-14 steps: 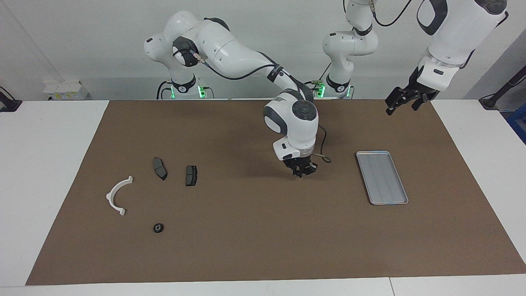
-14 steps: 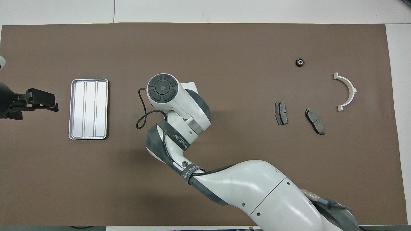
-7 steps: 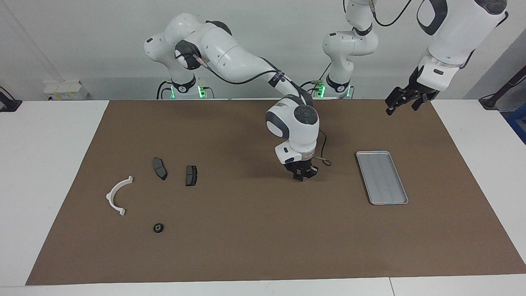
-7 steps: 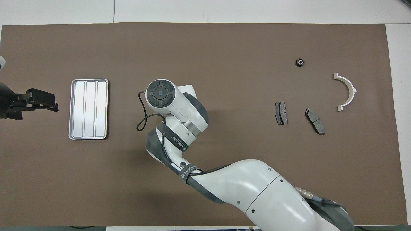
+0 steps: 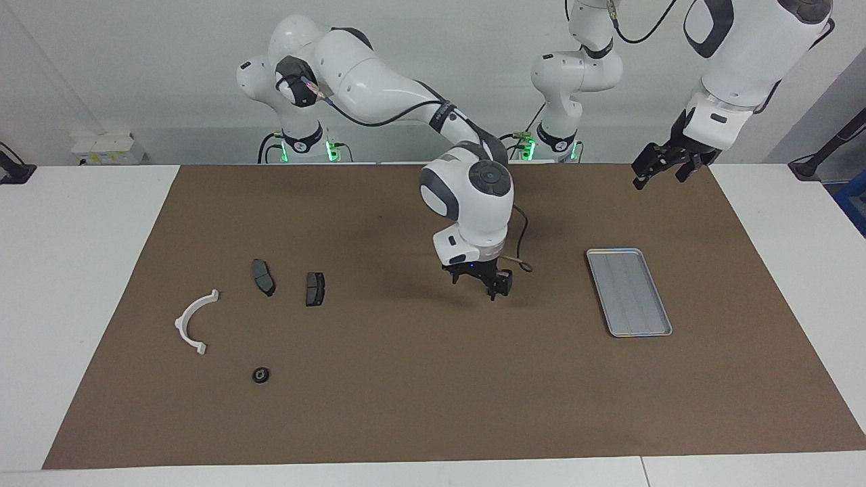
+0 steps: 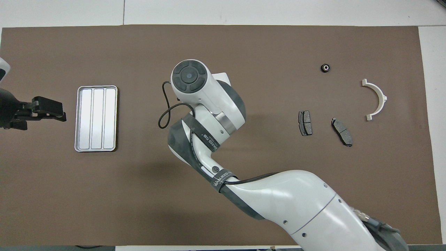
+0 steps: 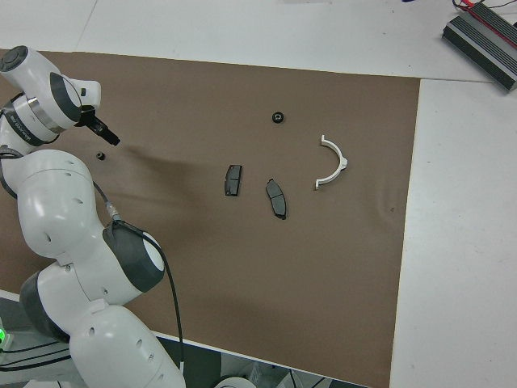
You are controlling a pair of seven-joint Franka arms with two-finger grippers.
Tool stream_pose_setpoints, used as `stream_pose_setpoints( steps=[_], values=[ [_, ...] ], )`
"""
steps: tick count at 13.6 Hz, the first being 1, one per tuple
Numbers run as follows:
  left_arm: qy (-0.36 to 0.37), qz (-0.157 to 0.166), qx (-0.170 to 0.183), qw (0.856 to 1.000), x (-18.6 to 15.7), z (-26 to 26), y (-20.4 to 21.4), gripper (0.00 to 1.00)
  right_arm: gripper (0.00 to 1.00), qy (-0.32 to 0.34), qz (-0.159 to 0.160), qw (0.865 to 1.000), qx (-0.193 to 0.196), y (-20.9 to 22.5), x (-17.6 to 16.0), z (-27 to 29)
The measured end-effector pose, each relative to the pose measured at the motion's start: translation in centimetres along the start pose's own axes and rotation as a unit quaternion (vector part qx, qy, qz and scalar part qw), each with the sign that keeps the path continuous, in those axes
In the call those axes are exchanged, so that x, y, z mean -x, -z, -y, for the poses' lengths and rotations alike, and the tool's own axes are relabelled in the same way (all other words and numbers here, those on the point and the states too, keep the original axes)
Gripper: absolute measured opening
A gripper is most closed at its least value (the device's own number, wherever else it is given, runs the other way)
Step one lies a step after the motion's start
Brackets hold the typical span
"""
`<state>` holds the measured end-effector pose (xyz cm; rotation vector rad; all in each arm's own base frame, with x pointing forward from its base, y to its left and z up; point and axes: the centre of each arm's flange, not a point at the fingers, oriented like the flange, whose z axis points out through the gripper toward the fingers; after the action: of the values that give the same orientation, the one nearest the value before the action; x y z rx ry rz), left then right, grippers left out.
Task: Pick bearing gear from pile to tray
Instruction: 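Carry the bearing to the table center and release with the right gripper, then withdraw the right gripper while the left gripper reaches the bearing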
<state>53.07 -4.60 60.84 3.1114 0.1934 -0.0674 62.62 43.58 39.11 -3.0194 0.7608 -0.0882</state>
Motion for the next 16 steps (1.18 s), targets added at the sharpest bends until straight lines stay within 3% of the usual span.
stream_pose_setpoints(
  steps=[3, 6, 10, 13, 16],
  values=[
    [-0.007, -0.011, 0.002, 1.000, 0.3, -2.6, -0.1, 1.00, 1.00, 0.091, -0.003, 0.996, 0.009, 6.5, -6.4, -5.6],
    [0.020, -0.022, 0.006, 1.000, 0.5, -8.5, -2.5, 1.00, 1.00, 0.201, 0.004, 0.979, 0.021, 9.1, -13.8, -12.6],
    [0.051, -0.026, 0.016, 0.998, -1.0, -19.4, -12.0, 1.00, 1.00, 0.295, 0.014, 0.955, 0.027, 7.4, -23.1, -22.3],
    [0.062, -0.004, 0.000, 0.998, -1.9, -24.4, -20.8, 1.00, 1.00, 0.303, 0.007, 0.953, 0.024, 4.8, -26.3, -26.3],
    [0.088, -0.009, -0.001, 0.996, -2.7, -26.2, -25.7, 1.00, 1.00, 0.290, 0.006, 0.957, 0.023, -0.1, -28.1, -28.7]
  ],
)
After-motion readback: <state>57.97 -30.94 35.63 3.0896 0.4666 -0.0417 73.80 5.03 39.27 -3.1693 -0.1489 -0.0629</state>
